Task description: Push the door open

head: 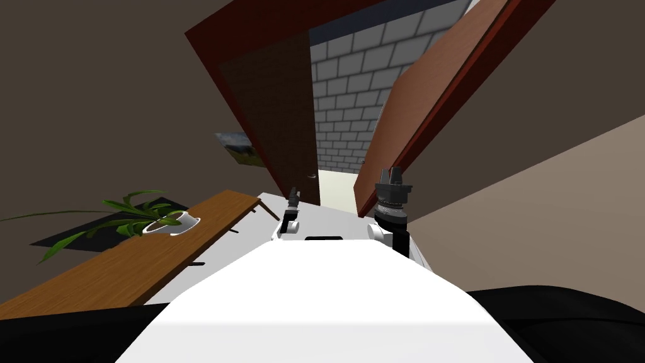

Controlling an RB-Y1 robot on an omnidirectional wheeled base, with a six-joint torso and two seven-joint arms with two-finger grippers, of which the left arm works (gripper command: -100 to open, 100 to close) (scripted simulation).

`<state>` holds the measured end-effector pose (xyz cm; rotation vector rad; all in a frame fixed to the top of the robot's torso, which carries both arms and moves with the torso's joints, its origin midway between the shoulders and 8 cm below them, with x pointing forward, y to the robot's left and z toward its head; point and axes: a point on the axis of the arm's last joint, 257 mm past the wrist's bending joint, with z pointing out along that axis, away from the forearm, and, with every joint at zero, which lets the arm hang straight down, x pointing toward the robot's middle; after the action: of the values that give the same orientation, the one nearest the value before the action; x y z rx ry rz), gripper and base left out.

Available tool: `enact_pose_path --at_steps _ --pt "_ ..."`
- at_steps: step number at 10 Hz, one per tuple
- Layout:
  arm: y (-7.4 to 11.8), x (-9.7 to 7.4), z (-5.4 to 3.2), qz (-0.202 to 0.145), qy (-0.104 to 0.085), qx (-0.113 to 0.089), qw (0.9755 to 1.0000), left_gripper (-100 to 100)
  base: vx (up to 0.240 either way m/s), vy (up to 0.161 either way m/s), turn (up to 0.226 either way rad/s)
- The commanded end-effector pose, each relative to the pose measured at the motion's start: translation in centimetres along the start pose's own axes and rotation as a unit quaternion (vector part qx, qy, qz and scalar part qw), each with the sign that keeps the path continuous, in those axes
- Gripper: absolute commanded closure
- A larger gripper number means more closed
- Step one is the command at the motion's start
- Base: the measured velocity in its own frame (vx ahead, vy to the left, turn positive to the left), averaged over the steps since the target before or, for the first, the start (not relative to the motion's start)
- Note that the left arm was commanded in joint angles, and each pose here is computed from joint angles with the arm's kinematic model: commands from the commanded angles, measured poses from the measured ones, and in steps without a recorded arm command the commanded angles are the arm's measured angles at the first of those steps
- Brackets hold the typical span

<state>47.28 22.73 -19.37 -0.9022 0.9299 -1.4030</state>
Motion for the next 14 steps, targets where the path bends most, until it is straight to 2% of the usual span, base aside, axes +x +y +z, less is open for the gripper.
enact_pose_path --at_steps 1,3,7,12,14 --pt "1.3 0.2 -0.09 0.001 0.002 -0.011 0.9999 -100 0.052 0.027 -0.036" --pt "2.6 0.5 -0.07 0.002 0.005 -0.022 0.9998 -100 0.082 0.049 -0.056" --pt "4.9 0.8 -0.55 0.003 0.008 -0.043 0.9990 -100 0.062 0.035 -0.026" --pt "8.9 1.7 -1.37 0.004 0.016 -0.080 0.9966 -100 0.080 0.045 -0.045" --pt "9.6 1.9 -1.56 0.004 0.018 -0.087 0.9960 -100 0.076 0.060 -0.036"
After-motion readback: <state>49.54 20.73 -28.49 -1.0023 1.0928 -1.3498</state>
